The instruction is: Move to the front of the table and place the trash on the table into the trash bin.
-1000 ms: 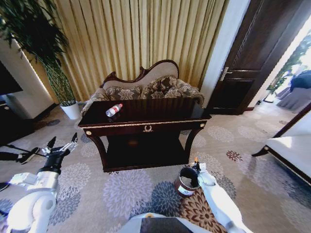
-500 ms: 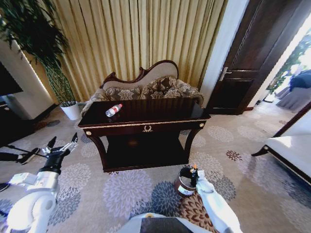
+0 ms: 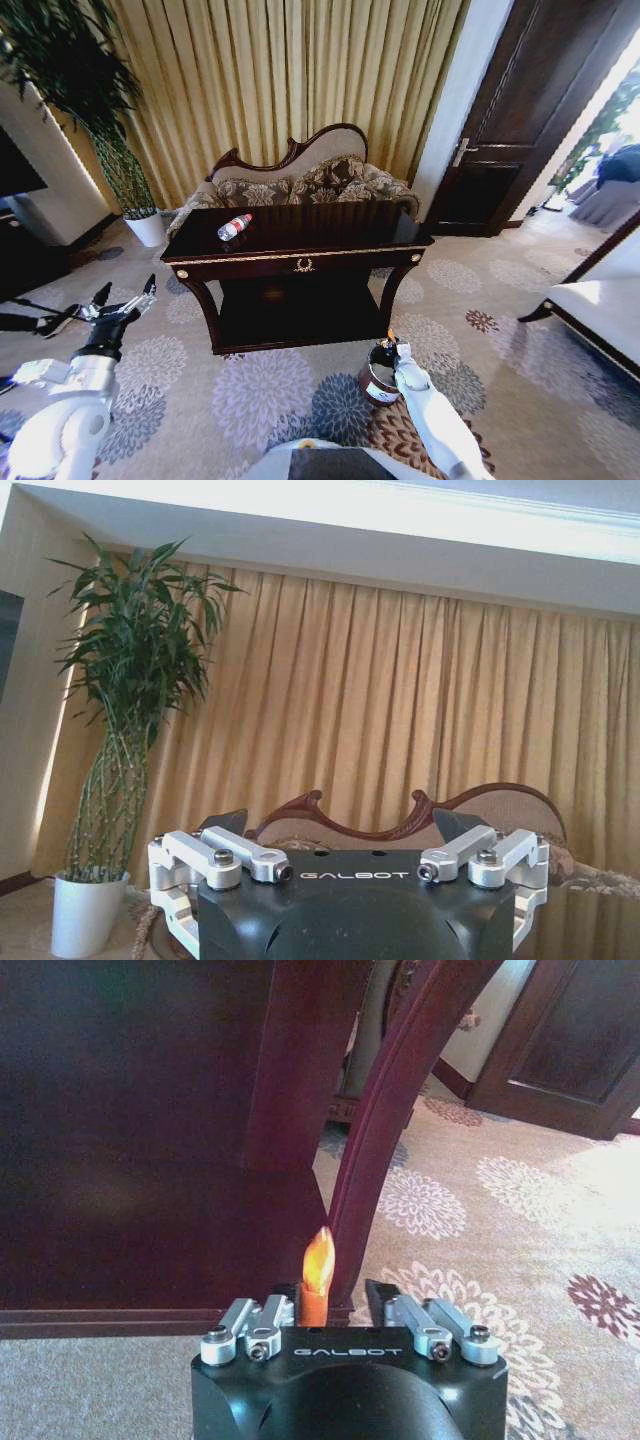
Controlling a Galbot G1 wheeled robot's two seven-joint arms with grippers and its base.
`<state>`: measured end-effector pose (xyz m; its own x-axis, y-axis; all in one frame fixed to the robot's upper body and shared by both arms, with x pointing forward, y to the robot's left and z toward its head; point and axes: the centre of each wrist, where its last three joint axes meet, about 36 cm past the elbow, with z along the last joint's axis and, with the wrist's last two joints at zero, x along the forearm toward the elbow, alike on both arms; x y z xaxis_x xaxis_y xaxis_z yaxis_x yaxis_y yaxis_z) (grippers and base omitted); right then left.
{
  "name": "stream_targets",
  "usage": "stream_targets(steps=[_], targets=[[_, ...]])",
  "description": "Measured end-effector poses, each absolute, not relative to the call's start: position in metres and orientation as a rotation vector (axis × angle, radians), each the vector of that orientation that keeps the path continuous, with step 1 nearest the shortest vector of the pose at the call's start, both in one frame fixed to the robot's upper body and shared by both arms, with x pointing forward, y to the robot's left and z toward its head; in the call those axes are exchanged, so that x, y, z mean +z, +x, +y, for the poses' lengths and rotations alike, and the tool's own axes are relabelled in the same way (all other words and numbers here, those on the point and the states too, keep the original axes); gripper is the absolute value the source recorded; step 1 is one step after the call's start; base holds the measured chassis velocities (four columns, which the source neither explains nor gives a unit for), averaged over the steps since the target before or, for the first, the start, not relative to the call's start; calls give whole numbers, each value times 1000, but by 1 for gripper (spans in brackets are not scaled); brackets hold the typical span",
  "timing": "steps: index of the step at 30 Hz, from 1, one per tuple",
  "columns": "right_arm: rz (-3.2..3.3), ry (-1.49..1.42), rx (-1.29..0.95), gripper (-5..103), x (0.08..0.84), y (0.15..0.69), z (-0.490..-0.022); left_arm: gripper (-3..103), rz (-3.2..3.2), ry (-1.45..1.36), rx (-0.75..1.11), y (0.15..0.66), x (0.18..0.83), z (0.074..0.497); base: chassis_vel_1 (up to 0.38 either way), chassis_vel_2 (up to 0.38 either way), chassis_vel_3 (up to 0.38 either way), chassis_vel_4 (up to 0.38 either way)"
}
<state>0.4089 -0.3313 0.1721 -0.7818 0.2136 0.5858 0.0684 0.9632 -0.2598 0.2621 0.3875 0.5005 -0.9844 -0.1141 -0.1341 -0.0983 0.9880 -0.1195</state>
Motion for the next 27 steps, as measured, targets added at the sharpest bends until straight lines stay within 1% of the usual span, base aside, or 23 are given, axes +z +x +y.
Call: stream_targets(steps=[1,2,3,5,6,7,8,9,10,14,16,17,20,27], targets=[[-2463,-198,296,45,172,408,-331,100,2991,-155,-169,262,500,387,0,0,0,0],[-2463,-198,296,45,172,408,-331,100,2991,-155,-169,262,500,387,0,0,0,0],[-2464,-197,298,50,173,408,-331,100,2990,-150,-170,262,501,386,0,0,0,0],[-2464,-197,298,50,172,407,-331,100,2988,-148,-169,262,501,385,0,0,0,0],[-2467,-196,296,62,172,407,-330,100,2988,-147,-167,262,502,385,0,0,0,0],[-2469,-196,294,67,171,408,-329,100,2987,-146,-166,262,502,385,0,0,0,0],[-2469,-196,292,67,171,408,-328,100,2988,-146,-164,261,502,385,0,0,0,0],[-2470,-195,290,73,171,408,-327,100,2989,-148,-161,261,503,386,0,0,0,0],[-2470,-195,290,73,171,408,-327,100,2989,-148,-161,261,503,386,0,0,0,0],[-2471,-194,289,94,170,409,-325,100,2989,-150,-156,260,503,387,0,0,0,0],[-2471,-194,290,94,170,409,-325,100,2989,-149,-156,260,503,387,0,0,0,0],[-2471,-194,291,97,170,410,-325,100,2988,-149,-156,260,503,387,0,0,0,0],[-2473,-194,291,100,171,410,-326,100,2987,-148,-156,260,503,387,0,0,0,0],[-2485,-197,290,100,174,411,-326,100,2987,-146,-159,260,503,387,0,0,0,0]])
